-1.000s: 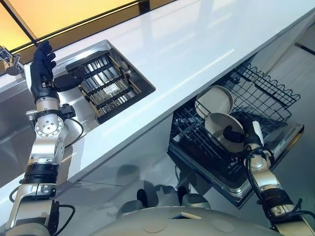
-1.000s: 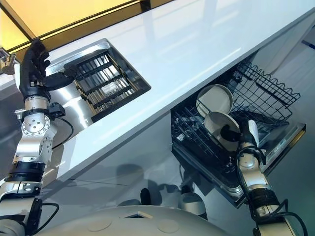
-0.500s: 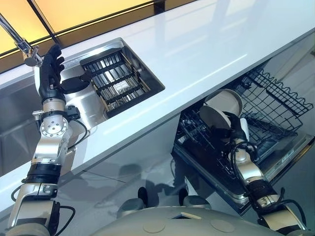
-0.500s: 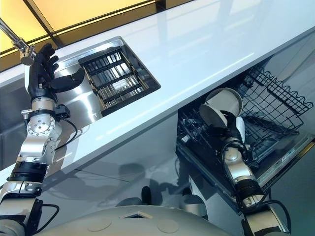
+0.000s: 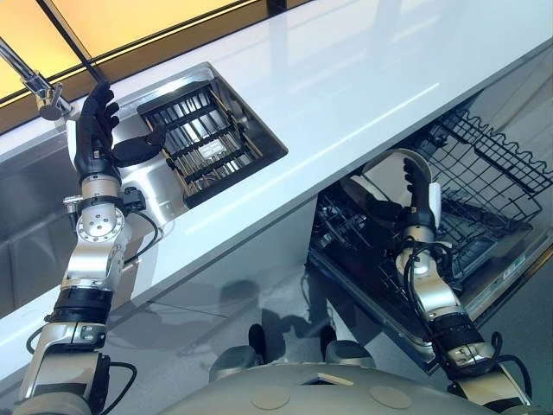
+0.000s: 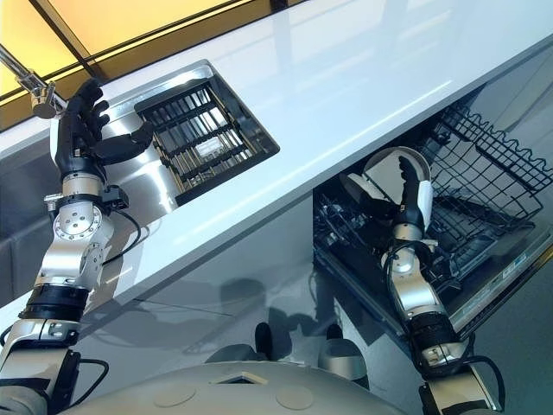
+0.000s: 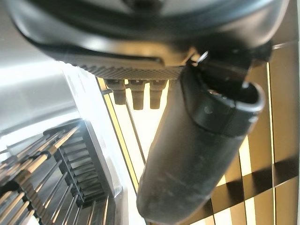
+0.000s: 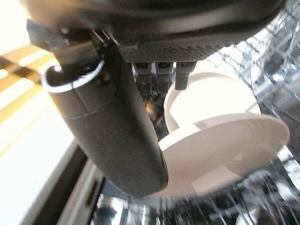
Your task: Pick up plates and place into dishwasher.
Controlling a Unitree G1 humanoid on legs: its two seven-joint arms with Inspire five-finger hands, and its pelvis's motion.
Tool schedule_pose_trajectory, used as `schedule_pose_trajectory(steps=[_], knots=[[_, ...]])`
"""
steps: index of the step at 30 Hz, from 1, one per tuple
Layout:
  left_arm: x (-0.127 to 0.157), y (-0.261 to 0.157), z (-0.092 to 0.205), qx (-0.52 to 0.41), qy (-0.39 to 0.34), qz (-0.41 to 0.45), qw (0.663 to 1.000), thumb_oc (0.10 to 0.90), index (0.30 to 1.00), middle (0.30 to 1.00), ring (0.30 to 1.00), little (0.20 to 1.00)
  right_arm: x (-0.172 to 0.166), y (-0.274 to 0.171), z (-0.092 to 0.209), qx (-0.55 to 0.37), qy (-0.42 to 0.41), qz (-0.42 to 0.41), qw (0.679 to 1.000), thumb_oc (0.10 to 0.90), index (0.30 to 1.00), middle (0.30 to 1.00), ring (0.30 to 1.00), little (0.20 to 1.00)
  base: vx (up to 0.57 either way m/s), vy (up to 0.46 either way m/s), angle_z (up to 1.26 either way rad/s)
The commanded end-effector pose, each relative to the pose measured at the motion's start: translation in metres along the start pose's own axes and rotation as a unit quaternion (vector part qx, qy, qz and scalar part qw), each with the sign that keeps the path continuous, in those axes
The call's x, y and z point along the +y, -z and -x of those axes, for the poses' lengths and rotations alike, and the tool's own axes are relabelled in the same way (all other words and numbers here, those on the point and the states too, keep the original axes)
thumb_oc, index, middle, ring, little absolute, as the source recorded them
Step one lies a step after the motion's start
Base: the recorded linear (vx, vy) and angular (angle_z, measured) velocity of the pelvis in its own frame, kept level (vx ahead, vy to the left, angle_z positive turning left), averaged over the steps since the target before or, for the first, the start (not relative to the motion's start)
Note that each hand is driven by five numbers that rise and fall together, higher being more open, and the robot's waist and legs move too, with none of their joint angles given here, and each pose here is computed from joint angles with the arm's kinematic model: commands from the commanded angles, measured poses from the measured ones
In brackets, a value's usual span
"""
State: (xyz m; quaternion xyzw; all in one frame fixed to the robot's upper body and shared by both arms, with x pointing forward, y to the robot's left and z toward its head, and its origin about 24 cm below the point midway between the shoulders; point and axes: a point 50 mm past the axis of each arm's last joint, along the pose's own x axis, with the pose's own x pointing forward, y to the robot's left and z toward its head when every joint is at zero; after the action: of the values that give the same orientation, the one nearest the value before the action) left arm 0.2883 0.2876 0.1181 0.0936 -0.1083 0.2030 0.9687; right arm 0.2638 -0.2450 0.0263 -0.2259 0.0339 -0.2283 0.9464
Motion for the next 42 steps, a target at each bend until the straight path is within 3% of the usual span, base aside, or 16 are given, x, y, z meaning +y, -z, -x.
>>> schedule_pose_trajectory(steps=[1,5,9,13,19,25,30,42], knots=[[0.009,-0.042,-0.015,-0.105,-0.012,-0.001,0.994,0.8,0.9,0.9,0.9,0.9,-0.036,-0.061,-0.015,-0.165,0.071,-0.049,0.983,0.8,0.9,0.9,0.9,0.9,-0.01,-0.002,-0.04],[0.015,-0.041,-0.012,-0.104,-0.02,-0.006,0.994,0.8,0.9,0.9,0.9,0.9,-0.047,-0.058,-0.013,-0.15,0.068,-0.091,0.982,0.8,0.9,0.9,0.9,0.9,0.0,0.0,0.0],[0.023,-0.038,-0.01,-0.104,-0.03,-0.011,0.994,0.8,0.9,0.9,0.9,0.9,-0.046,-0.051,-0.006,-0.108,0.025,-0.229,0.967,0.8,0.9,0.9,0.9,0.9,-0.03,-0.011,-0.05],[0.03,-0.036,-0.008,-0.103,-0.041,-0.017,0.994,0.8,0.9,0.9,0.9,0.9,-0.052,-0.045,0.003,-0.095,0.049,-0.341,0.934,0.8,0.9,0.9,0.9,0.9,-0.03,-0.016,-0.12],[0.034,-0.038,-0.014,-0.099,-0.043,-0.017,0.994,0.8,0.9,0.9,0.9,0.9,-0.064,-0.022,0.003,-0.049,0.097,-0.366,0.924,0.8,0.9,0.9,0.9,0.9,-0.01,-0.025,-0.04],[0.031,-0.039,-0.016,-0.097,-0.032,-0.02,0.995,0.8,0.9,0.9,0.9,0.9,-0.065,0.012,0.002,0.021,0.138,-0.34,0.93,0.8,0.9,0.9,0.9,0.9,0.02,-0.054,-0.01],[0.024,-0.041,-0.018,-0.092,-0.016,-0.022,0.995,0.8,0.9,0.9,0.9,0.9,-0.071,0.03,0.0,0.04,0.196,-0.244,0.949,0.8,0.9,0.9,0.9,0.9,0.04,-0.055,0.01],[0.019,-0.05,-0.022,-0.096,0.005,-0.01,0.995,0.8,0.9,0.9,0.9,0.9,-0.066,0.072,-0.001,0.152,0.167,-0.19,0.955,0.8,0.9,0.9,0.9,0.9,0.0,-0.027,0.09]])
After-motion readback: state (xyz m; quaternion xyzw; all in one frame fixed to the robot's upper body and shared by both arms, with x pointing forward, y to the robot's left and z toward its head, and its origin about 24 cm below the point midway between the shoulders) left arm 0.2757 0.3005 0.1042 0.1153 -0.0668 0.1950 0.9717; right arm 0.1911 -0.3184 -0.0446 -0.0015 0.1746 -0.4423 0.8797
